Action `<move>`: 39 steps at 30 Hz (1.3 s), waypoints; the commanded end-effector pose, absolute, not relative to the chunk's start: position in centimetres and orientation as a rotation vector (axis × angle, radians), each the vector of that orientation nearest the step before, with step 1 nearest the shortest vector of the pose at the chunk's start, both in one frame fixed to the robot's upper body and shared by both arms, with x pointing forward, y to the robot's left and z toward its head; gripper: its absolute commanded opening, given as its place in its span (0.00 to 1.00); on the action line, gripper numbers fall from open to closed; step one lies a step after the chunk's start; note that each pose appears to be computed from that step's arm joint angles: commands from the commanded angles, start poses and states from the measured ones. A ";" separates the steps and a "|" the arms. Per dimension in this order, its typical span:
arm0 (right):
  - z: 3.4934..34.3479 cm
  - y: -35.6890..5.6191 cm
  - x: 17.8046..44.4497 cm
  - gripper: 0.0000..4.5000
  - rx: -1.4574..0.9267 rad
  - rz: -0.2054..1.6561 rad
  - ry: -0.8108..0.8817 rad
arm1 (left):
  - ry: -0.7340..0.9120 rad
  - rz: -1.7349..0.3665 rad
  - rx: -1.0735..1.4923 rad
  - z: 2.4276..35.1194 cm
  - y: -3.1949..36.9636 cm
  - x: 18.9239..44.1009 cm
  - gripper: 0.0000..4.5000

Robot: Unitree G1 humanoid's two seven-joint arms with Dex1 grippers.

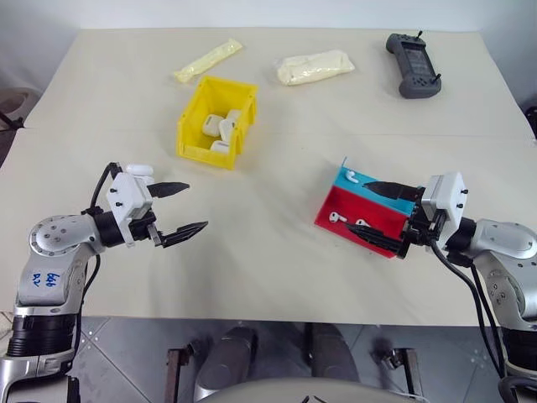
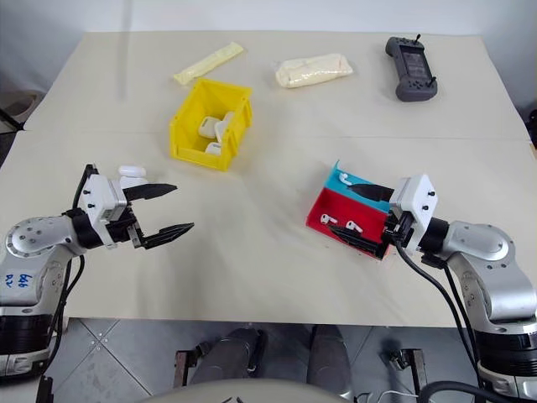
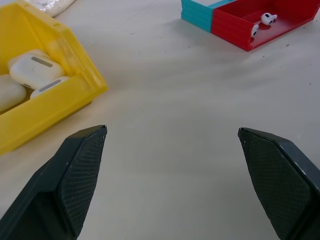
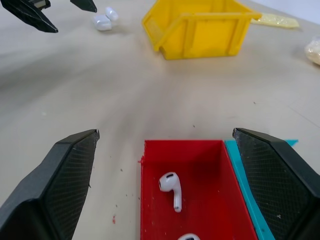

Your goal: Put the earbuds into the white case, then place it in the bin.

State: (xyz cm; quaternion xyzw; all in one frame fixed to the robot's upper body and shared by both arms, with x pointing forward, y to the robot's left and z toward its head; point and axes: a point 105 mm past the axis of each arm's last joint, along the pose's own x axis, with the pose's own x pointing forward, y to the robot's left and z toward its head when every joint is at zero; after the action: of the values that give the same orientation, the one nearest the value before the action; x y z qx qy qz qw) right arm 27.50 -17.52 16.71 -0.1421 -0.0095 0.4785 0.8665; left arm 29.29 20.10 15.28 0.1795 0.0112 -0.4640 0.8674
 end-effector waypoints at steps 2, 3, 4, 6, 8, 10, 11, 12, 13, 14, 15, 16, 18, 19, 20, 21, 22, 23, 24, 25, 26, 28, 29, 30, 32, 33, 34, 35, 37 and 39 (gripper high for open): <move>17.5 -17.8 27.3 1.00 -0.328 0.997 -0.053 | -0.010 -0.968 0.406 15.9 20.1 29.4 0.99; 17.4 -17.9 27.3 1.00 -0.328 0.997 -0.053 | -0.014 -0.962 0.397 15.9 20.1 29.5 0.99; 17.4 -17.9 27.4 1.00 -0.328 0.997 -0.053 | -0.018 -0.959 0.386 16.0 20.1 29.6 0.99; 17.4 -17.9 27.4 1.00 -0.328 0.998 -0.054 | -0.021 -0.956 0.381 16.1 20.2 29.6 0.99; 17.4 -17.9 27.4 1.00 -0.329 0.999 -0.055 | -0.019 -0.954 0.391 16.1 20.3 29.6 0.99; 17.4 -17.8 27.4 1.00 -0.330 1.002 -0.057 | -0.015 -0.945 0.388 16.0 20.5 29.6 0.99; 17.4 -17.8 27.4 1.00 -0.330 1.003 -0.058 | -0.015 -0.941 0.386 16.0 20.5 29.6 0.99; 17.4 -17.8 27.5 1.00 -0.329 1.004 -0.059 | -0.015 -0.933 0.384 16.0 20.6 29.6 0.99; 17.4 -17.7 27.5 1.00 -0.326 1.008 -0.063 | -0.015 -0.906 0.379 16.0 20.9 29.6 0.99; 17.5 -17.7 27.5 1.00 -0.324 1.011 -0.066 | -0.015 -0.887 0.376 16.1 21.2 29.6 0.99; 17.5 -17.6 27.5 1.00 -0.323 1.015 -0.069 | -0.016 -0.862 0.371 16.1 21.5 29.7 0.99; 17.5 -17.6 27.5 1.00 -0.318 1.021 -0.075 | -0.020 -0.827 0.362 16.2 21.9 29.7 0.99; 17.8 -17.2 27.7 1.00 -0.308 1.043 -0.113 | -0.033 -0.683 0.345 16.5 23.8 29.6 0.99; 17.9 -16.9 27.8 1.00 -0.303 1.057 -0.132 | -0.031 -0.621 0.323 16.6 24.7 29.3 0.99; 18.0 -16.6 27.8 1.00 -0.297 1.074 -0.148 | -0.023 -0.563 0.311 16.6 25.5 29.0 0.99; 18.1 -16.5 27.9 1.00 -0.292 1.084 -0.156 | -0.017 -0.531 0.303 16.5 25.9 28.7 0.99; 18.2 -16.2 28.0 1.00 -0.293 1.103 -0.170 | -0.009 -0.493 0.284 16.4 26.4 28.3 0.99; 18.3 -15.8 28.1 1.00 -0.292 1.119 -0.186 | 0.000 -0.451 0.274 16.3 26.9 27.8 0.99; 18.5 -15.3 28.2 1.00 -0.288 1.141 -0.209 | 0.019 -0.373 0.260 15.9 27.9 27.2 0.99; 18.6 -14.9 28.3 1.00 -0.285 1.157 -0.225 | 0.034 -0.316 0.253 15.7 28.6 26.6 0.99; 18.9 -14.0 28.4 1.00 -0.273 1.182 -0.255 | 0.066 -0.199 0.221 15.0 29.9 25.4 0.99; 19.2 -12.5 28.5 1.00 -0.267 1.229 -0.299 | 0.121 -0.033 0.158 13.9 31.7 23.0 0.99; 19.2 -12.1 28.6 1.00 -0.267 1.240 -0.306 | 0.135 0.006 0.141 13.6 32.0 22.3 0.99; 19.2 -11.8 28.7 1.00 -0.273 1.250 -0.313 | 0.154 0.023 0.121 13.3 32.0 21.8 0.99; 19.1 -11.4 28.8 1.00 -0.270 1.269 -0.310 | 0.174 0.040 0.093 13.0 31.8 21.2 0.99; 19.0 -11.3 28.9 1.00 -0.271 1.272 -0.312 | 0.182 0.045 0.087 12.9 31.7 21.1 0.99; 19.1 -11.2 29.1 1.00 -0.262 1.274 -0.313 | 0.190 0.053 0.079 12.9 31.8 21.0 0.99; 19.1 -11.0 29.2 1.00 -0.265 1.278 -0.316 | 0.194 0.068 0.065 13.0 31.9 21.0 0.99; 19.2 -10.8 29.4 1.00 -0.264 1.282 -0.321 | 0.208 0.099 0.033 13.3 32.1 21.2 0.99; 19.3 -10.8 29.5 1.00 -0.265 1.282 -0.324 | 0.222 0.101 0.018 13.6 32.0 21.6 0.99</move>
State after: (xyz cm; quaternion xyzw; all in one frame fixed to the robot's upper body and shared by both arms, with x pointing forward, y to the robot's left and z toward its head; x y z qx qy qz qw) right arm 29.69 -10.99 18.67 -0.1191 -0.1329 0.5900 0.7875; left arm 21.64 31.99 12.22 -0.0007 0.1228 0.0459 0.9914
